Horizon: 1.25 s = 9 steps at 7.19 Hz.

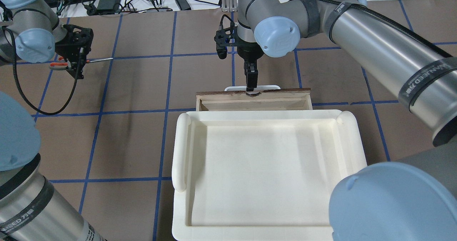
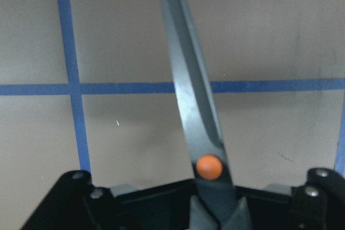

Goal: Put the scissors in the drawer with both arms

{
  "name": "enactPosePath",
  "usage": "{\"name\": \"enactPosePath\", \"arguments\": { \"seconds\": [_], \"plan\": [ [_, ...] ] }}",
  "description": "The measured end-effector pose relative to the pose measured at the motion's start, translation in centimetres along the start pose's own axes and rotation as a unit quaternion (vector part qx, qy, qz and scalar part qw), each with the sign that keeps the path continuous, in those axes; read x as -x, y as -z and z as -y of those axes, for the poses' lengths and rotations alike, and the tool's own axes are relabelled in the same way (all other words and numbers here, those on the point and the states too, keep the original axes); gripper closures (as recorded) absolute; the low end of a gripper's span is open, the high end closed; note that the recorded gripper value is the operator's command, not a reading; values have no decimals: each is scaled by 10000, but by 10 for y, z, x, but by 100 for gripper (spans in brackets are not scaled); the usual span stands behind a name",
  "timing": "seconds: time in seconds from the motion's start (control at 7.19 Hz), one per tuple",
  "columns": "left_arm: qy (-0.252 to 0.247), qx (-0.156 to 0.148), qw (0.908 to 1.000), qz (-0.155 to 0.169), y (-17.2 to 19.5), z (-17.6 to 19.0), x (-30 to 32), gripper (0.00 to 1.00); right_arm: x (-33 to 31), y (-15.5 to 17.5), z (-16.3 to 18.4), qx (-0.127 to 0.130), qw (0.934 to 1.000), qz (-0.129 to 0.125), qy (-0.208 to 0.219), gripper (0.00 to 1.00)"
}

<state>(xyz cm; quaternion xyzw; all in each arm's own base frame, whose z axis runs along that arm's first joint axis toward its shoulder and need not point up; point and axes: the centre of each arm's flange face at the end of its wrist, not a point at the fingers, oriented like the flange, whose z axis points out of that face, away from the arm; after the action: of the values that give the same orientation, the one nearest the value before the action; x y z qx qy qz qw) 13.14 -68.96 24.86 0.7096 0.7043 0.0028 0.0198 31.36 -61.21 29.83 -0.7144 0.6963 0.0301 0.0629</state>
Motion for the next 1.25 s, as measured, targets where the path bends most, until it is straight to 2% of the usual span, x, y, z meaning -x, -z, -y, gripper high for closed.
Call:
{"name": "enactPosePath", "arguments": {
  "seconds": [0.83, 1.25],
  "plan": [
    [-4, -8, 10000, -8, 0, 2, -1, 100, -24, 7, -10, -94, 9993, -354, 5, 0],
    [-15, -103, 9999, 28, 0, 6, 0, 100, -33, 8, -8, -111, 9990, -425, 37, 0]
  ]
}}
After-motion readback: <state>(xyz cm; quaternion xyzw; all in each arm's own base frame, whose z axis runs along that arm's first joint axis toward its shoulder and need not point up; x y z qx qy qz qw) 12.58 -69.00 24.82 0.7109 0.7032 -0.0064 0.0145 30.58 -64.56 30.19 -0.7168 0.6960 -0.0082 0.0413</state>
